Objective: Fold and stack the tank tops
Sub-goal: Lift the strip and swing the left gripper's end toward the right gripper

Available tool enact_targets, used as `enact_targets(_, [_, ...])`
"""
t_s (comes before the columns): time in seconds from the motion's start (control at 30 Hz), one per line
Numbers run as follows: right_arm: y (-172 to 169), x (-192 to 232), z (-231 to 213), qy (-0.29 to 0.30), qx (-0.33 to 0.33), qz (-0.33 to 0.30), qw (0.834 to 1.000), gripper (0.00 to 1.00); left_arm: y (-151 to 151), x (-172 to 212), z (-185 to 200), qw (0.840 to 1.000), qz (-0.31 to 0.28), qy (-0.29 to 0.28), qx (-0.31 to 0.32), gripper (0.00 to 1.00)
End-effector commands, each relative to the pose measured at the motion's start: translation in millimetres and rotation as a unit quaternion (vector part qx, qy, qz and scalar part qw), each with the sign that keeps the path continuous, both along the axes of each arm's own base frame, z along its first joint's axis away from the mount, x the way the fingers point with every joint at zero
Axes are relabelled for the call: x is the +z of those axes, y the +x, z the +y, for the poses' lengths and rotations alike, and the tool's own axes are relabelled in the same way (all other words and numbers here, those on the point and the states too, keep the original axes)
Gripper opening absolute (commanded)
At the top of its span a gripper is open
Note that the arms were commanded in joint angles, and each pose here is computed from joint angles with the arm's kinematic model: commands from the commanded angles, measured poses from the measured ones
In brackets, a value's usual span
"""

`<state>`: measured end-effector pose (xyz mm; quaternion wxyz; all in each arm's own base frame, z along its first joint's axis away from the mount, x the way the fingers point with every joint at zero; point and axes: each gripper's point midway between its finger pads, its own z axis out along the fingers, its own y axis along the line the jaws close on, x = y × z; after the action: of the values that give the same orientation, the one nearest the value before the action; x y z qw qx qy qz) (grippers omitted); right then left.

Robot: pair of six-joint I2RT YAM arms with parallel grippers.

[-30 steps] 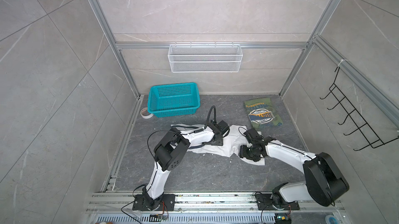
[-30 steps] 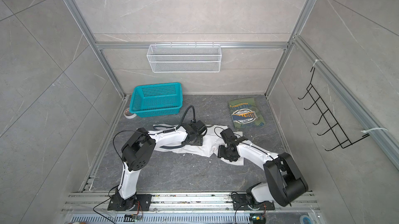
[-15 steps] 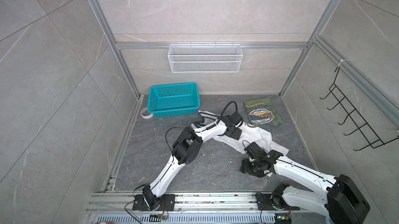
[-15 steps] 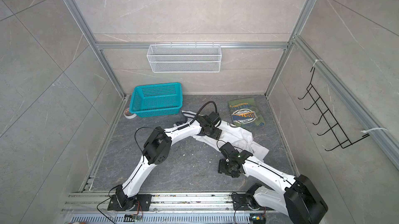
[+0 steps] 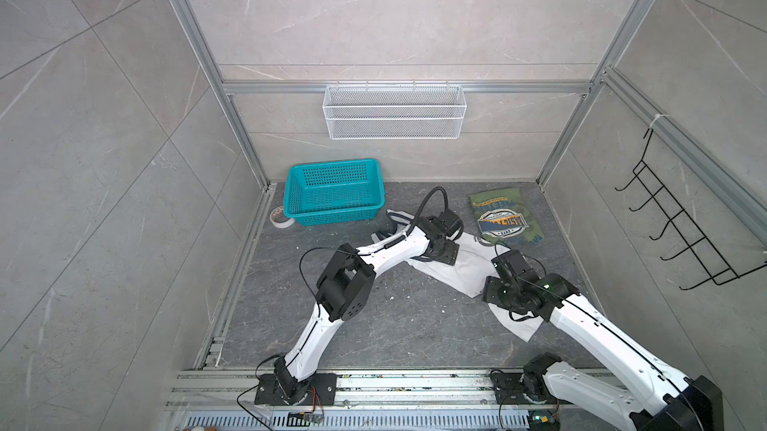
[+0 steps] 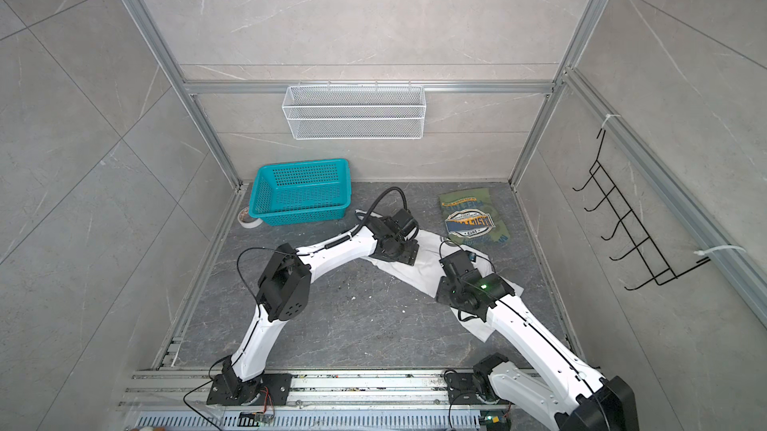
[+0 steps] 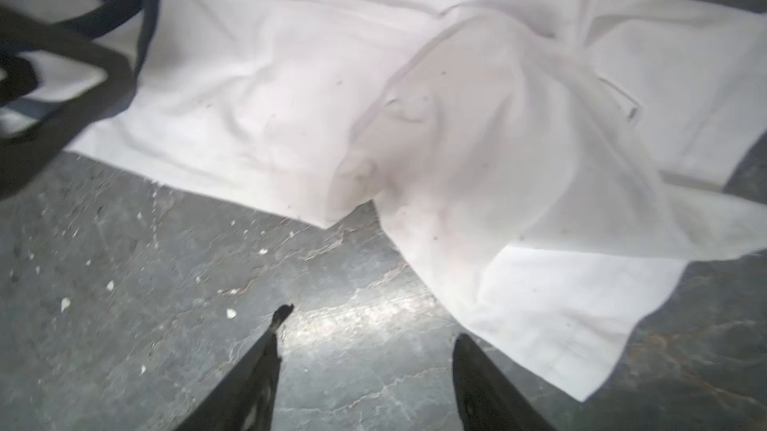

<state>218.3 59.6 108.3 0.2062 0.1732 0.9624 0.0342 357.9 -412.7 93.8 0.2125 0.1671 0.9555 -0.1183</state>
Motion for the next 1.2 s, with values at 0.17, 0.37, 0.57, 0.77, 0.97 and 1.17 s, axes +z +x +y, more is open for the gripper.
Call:
enact_targets(0.17, [18.7, -36.3, -23.1, 0.026, -0.034, 0.049, 0.998, 0.69, 35.5, -22.9, 57.9, 0.991, 0.026, 0.006, 0.135, 0.82])
enact_targets(0.37, [17.8, -72.1, -17.9, 0.025, -0.015, 0.104, 0.994, 1.00, 51.8, -49.2, 58.7, 0.991, 0.038, 0.020, 0.130, 0.81])
enact_targets(0.57, [15.4, -88.6, -7.8, 0.042, -0.001, 0.137, 0.990, 0.99, 70.1, -82.4, 58.2, 0.990, 0.054, 0.031, 0.126, 0.81])
enact_targets(0.77, [6.5, -104.0, 17.7, 0.078, 0.035, 0.165, 0.983, 0.99, 92.2, -101.7, 63.6, 0.992, 0.049, 0.044, 0.112, 0.81])
enact_targets(0.97, [-9.3, -103.1, 63.6, 0.105, 0.093, 0.179, 0.974, 1.00, 121.2, -107.0, 81.0, 0.993, 0.033, 0.060, 0.098, 0.81])
enact_targets(1.17, [-28.3, -96.9, 121.4, 0.120, 0.140, 0.175, 0.967, 1.00, 149.3, -93.2, 81.9, 0.997, 0.005, 0.045, 0.070, 0.81])
